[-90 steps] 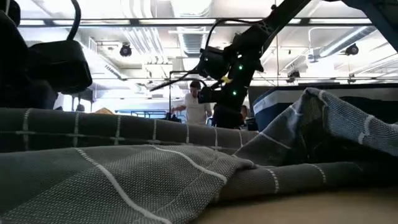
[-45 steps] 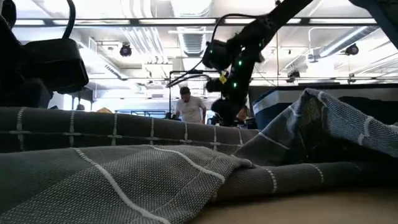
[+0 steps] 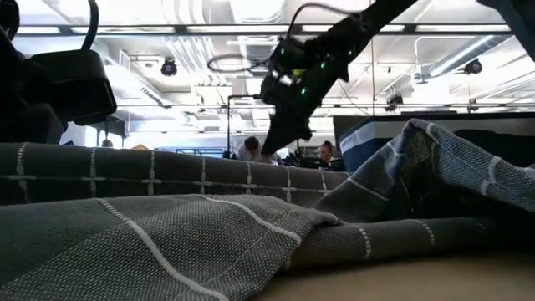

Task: Fold towel
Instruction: Fold the gray patterned kitchen towel

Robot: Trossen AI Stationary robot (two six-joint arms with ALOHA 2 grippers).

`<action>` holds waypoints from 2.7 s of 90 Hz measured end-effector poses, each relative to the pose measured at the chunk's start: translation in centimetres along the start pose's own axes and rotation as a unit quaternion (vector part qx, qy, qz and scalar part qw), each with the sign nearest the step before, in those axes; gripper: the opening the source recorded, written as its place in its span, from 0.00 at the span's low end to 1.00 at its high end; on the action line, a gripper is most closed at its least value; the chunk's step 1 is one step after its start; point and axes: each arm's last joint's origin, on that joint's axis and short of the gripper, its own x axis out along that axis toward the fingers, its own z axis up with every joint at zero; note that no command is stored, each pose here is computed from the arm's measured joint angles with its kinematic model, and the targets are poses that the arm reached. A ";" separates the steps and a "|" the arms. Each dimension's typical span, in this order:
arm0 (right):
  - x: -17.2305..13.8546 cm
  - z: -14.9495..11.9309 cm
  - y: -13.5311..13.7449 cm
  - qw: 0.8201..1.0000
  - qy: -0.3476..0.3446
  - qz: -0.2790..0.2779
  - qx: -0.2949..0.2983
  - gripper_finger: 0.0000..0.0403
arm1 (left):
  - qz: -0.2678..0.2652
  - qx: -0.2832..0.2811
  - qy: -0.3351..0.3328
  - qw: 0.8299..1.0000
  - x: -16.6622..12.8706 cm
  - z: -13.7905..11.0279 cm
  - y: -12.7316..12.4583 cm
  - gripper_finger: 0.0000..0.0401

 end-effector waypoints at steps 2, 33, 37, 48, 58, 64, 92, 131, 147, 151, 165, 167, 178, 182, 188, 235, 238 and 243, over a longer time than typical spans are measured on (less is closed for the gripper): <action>0.4 -0.3 -0.1 1.000 0.009 0.000 0.002 0.09 | 0.000 0.000 0.000 1.000 0.0 0.0 0.0 0.00; 2.6 -1.9 -1.2 0.997 0.072 -0.006 -0.001 0.02 | 0.003 0.001 -0.006 1.000 0.0 0.0 0.0 0.00; 2.5 -1.9 -1.5 0.997 0.073 -0.018 0.003 0.02 | 0.003 0.001 -0.007 1.000 0.0 0.0 0.0 0.00; 2.3 -2.1 -3.0 0.991 0.085 -0.099 0.010 0.02 | 0.003 0.000 -0.008 1.000 0.0 0.0 0.0 0.00; 1.5 -1.9 -4.5 0.980 0.078 -0.184 0.015 0.02 | 0.003 -0.001 -0.008 1.000 0.0 0.0 0.0 0.00; 1.1 -1.7 -5.6 0.975 0.076 -0.208 0.023 0.02 | 0.003 -0.001 -0.008 1.000 0.0 0.0 0.0 0.00; 0.8 -1.0 -2.6 0.993 0.055 0.101 0.031 0.02 | 0.003 -0.001 -0.010 1.000 0.0 0.0 -0.1 0.00; 2.3 -2.0 -6.1 0.981 0.074 -0.175 0.028 0.02 | 0.002 -0.001 -0.012 1.000 -0.1 -0.1 -0.1 0.00; 0.8 -1.4 -8.1 0.953 0.071 -0.292 0.038 0.02 | 0.001 -0.001 -0.012 1.000 -0.1 -0.2 -0.1 0.00; 0.2 -1.2 -8.1 0.955 0.063 -0.287 0.047 0.02 | 0.001 -0.001 -0.012 1.000 -0.1 -0.2 -0.1 0.00; -2.0 0.3 -5.3 0.999 0.015 -0.027 0.039 0.02 | 0.001 -0.002 -0.012 1.000 -0.1 -0.2 -0.1 0.00; -2.0 0.4 -4.8 0.999 0.012 0.021 0.033 0.02 | 0.001 -0.001 -0.012 1.000 -0.1 -0.2 -0.1 0.00; -0.5 -0.1 -2.4 0.993 0.031 0.116 0.015 0.02 | 0.001 -0.001 -0.012 1.000 -0.1 -0.2 -0.1 0.00; 0.4 -0.3 -2.2 0.996 0.036 0.085 0.003 0.02 | 0.001 -0.001 -0.012 1.000 -0.1 -0.2 -0.1 0.00; 1.7 -1.0 -2.2 0.998 0.055 0.034 -0.007 0.02 | 0.000 -0.001 -0.012 1.000 -0.1 -0.2 -0.1 0.00; 0.3 -0.4 -8.2 0.953 0.064 -0.297 0.018 0.02 | -0.002 -0.001 -0.013 1.000 -0.1 -0.2 -0.2 0.00; -0.3 -0.2 -7.8 0.958 0.071 -0.278 0.015 0.02 | -0.003 -0.002 -0.013 1.000 -0.1 -0.2 -0.2 0.00; -1.7 0.4 -6.6 0.973 0.066 -0.220 0.008 0.02 | -0.006 -0.006 -0.011 1.000 -0.3 0.0 -0.4 0.00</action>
